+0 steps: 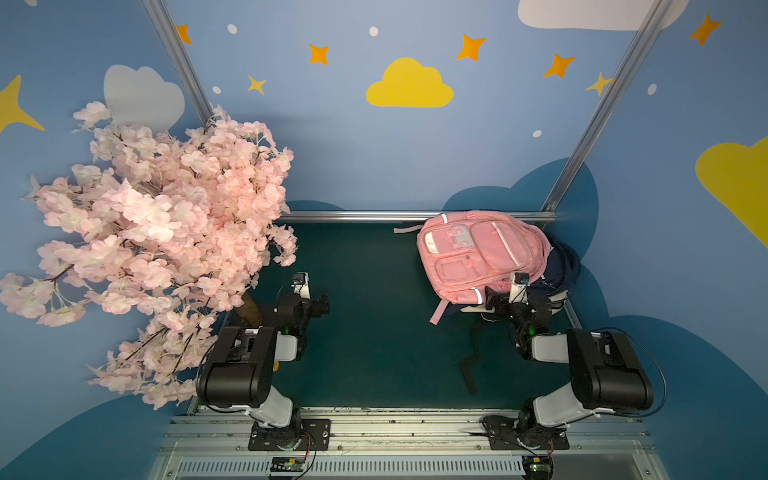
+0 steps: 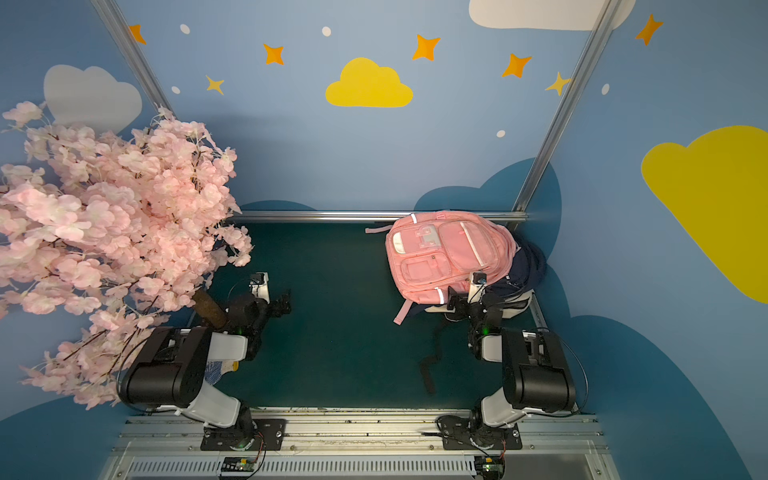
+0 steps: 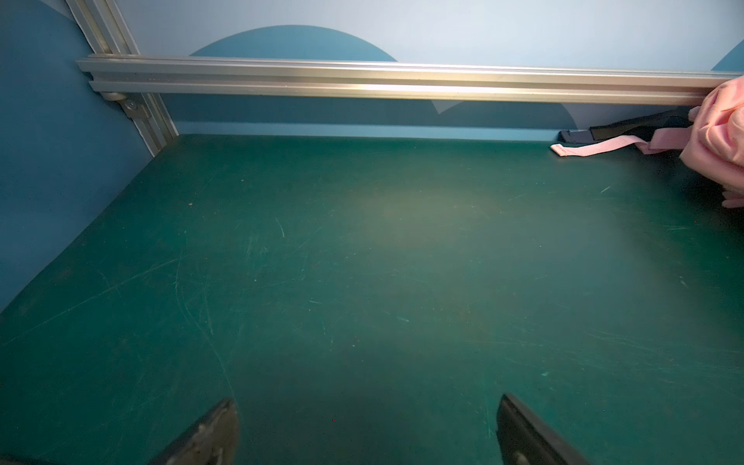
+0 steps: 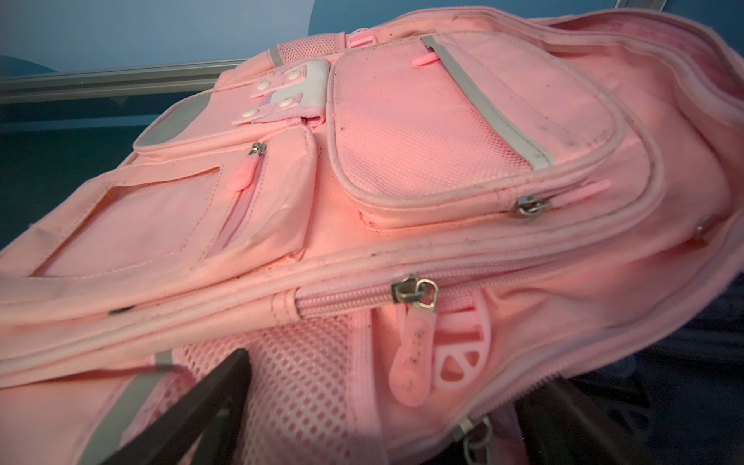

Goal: Zip up the backpack
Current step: Pick up the backpack from the backpack.

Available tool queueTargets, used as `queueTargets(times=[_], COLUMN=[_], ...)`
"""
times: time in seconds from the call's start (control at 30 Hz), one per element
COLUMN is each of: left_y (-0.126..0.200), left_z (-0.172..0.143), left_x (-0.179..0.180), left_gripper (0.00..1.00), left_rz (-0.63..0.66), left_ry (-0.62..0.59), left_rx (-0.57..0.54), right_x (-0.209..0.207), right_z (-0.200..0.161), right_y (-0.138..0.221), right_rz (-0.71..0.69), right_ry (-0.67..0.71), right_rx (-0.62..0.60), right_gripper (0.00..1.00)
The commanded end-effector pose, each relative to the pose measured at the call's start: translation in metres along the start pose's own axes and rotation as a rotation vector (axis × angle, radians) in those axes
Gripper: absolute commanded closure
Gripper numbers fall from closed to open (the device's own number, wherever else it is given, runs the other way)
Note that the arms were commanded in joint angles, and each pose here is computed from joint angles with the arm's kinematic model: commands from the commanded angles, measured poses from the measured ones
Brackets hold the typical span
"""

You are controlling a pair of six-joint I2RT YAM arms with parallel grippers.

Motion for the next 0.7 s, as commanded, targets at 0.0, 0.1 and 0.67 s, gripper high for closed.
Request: queueTargets(times=[0.0,0.1,0.67], left_y=[-0.003,-0.003,0.045], left_z=[0.002,0.003,0.073], left_x=[0.0,0.0,-0.053], left_gripper=[0.0,0.0,0.0], left_rz=[0.003,0.003,-0.048], left_ry=[-0.007,-0.005,-0.189], left_rx=[0.0,0.0,-0.122], right_x=[0.002,0.002,0.027], right_z=[-0.003,-0.003,0.038], right_y=[-0.005,-0.005,0.052], right_rz=[0.004,0.003,0.052], right_ry=[0.01,0.009,0.068], right_rx=[0.024,0.025,-0.148], right_gripper=[0.02,0.02,0.02])
Point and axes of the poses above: each gripper's point midway between its finger pads, its own y axis back along the fingers, its own x axis along the line the jaws close on, z = x × y, the point moved 2 cm from there along y, back along the fingers, and after that the axes turned 5 degrees about -y, right-handed, at the moved point
